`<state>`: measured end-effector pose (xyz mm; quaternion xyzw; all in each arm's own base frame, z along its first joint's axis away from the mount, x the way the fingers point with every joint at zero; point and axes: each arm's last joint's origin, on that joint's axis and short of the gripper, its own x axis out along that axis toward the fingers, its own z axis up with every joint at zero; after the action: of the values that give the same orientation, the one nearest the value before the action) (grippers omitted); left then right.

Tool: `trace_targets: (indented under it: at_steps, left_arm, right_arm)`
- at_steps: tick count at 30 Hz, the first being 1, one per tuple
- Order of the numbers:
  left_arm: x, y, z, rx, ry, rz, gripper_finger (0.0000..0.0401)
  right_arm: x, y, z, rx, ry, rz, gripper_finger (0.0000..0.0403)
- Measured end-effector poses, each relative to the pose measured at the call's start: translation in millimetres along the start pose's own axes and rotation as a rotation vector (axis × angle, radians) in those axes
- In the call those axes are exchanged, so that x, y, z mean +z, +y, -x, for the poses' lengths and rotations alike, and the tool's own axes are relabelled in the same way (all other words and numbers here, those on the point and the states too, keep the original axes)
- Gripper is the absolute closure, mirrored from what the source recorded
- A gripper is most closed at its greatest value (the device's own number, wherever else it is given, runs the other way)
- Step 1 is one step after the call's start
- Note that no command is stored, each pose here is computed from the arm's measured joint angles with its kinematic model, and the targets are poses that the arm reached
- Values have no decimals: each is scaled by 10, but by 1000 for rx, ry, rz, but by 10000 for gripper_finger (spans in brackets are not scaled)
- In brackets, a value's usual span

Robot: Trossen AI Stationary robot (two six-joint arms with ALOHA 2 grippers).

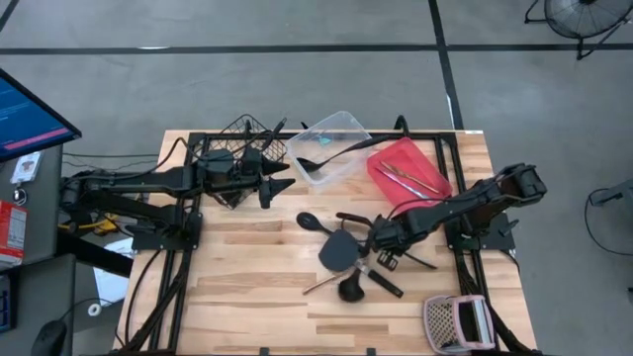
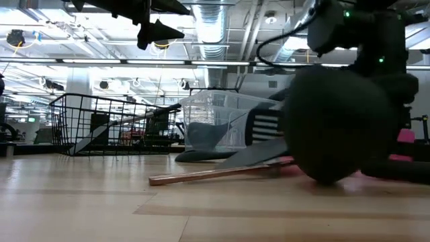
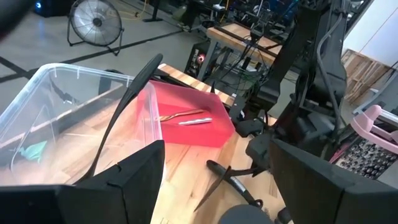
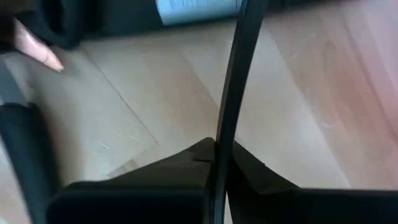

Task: Pick & Place Kitchen Items
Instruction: Put the top spatula into the wire basket

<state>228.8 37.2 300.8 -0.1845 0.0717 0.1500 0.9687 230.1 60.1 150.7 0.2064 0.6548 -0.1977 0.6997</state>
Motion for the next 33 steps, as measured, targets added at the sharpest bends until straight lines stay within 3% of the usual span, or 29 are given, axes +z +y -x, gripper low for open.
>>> trace_targets:
  at_steps: [11, 24, 33]
  left_arm:
    - [1, 0, 0, 0, -1, 0, 133]
    - [17, -6, 0, -6, -18, 8, 133]
    - [124, 21, -1, -39, -83, -37, 133]
  right_arm:
    - [-71, -142, 508, 163, -160, -113, 394]
    - [4, -429, 1196, 454, -617, -287, 394]
    - [221, -549, 1237, 513, -565, -231, 394]
